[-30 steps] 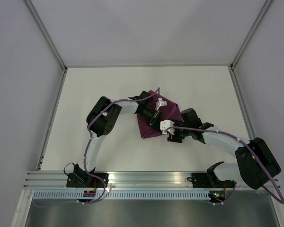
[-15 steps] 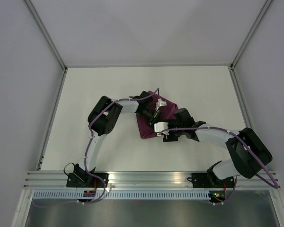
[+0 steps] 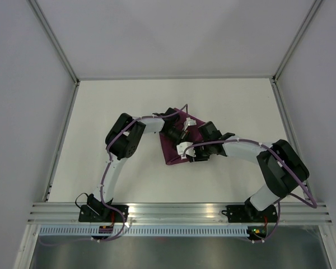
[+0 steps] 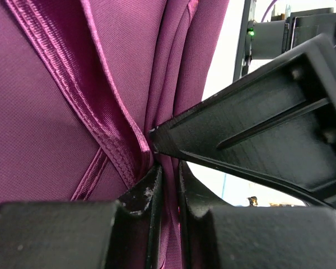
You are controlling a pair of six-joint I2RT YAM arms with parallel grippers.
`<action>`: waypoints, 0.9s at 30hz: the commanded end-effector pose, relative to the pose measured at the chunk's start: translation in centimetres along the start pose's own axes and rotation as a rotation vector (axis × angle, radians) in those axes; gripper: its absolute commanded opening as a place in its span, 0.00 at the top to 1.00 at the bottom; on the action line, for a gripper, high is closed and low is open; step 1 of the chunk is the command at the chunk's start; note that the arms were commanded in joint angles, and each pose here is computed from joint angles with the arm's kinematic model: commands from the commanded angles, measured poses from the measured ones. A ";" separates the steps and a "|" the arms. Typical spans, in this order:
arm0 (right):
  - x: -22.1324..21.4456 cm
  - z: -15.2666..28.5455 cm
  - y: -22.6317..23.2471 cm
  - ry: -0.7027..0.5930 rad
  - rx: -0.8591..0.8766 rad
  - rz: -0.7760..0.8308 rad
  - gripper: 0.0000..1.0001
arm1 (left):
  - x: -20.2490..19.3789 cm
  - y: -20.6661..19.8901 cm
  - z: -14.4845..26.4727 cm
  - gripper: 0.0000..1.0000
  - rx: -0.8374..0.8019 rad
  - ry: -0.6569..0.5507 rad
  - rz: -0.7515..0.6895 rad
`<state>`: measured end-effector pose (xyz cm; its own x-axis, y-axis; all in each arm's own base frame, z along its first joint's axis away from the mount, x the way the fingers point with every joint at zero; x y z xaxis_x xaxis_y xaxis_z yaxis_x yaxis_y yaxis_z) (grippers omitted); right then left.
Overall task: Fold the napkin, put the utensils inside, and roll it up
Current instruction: Roll the napkin with the utensil
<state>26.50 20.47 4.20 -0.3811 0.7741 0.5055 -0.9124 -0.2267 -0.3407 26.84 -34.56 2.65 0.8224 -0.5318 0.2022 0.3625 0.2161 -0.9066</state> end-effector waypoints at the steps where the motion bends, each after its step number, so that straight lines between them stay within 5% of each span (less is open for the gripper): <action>1: -1.5 -0.8 3.6 0.058 0.162 -0.024 0.55 | -1.1 3.4 -0.1 0.98 0.107 0.028 0.003; 8: -1.8 -1.0 4.9 0.082 0.254 -0.077 0.74 | -0.7 2.8 0.7 0.96 0.115 0.015 -0.016; 17: -0.8 -0.7 6.1 0.036 0.406 -0.163 0.79 | 1.5 0.4 3.1 0.54 0.228 -0.072 -0.096; 27: -0.4 -0.6 6.4 0.000 0.532 -0.254 0.79 | 5.2 -0.7 9.0 0.51 0.483 -0.339 -0.074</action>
<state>25.90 21.29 3.86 -0.2791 0.7905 0.5453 -0.9531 -0.2971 -0.0571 31.51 -31.31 5.16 0.8399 -0.4156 0.3491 0.5248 0.4577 -0.7177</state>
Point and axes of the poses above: each gripper's point midway between its finger pads, its own z axis back along the fingers, its own y axis along the line the jaws close on, x = y × z, the point moved 3 cm from there along z, back along the fingers, and after that the axes turned 5 degrees about z, right-handed, at the moved point
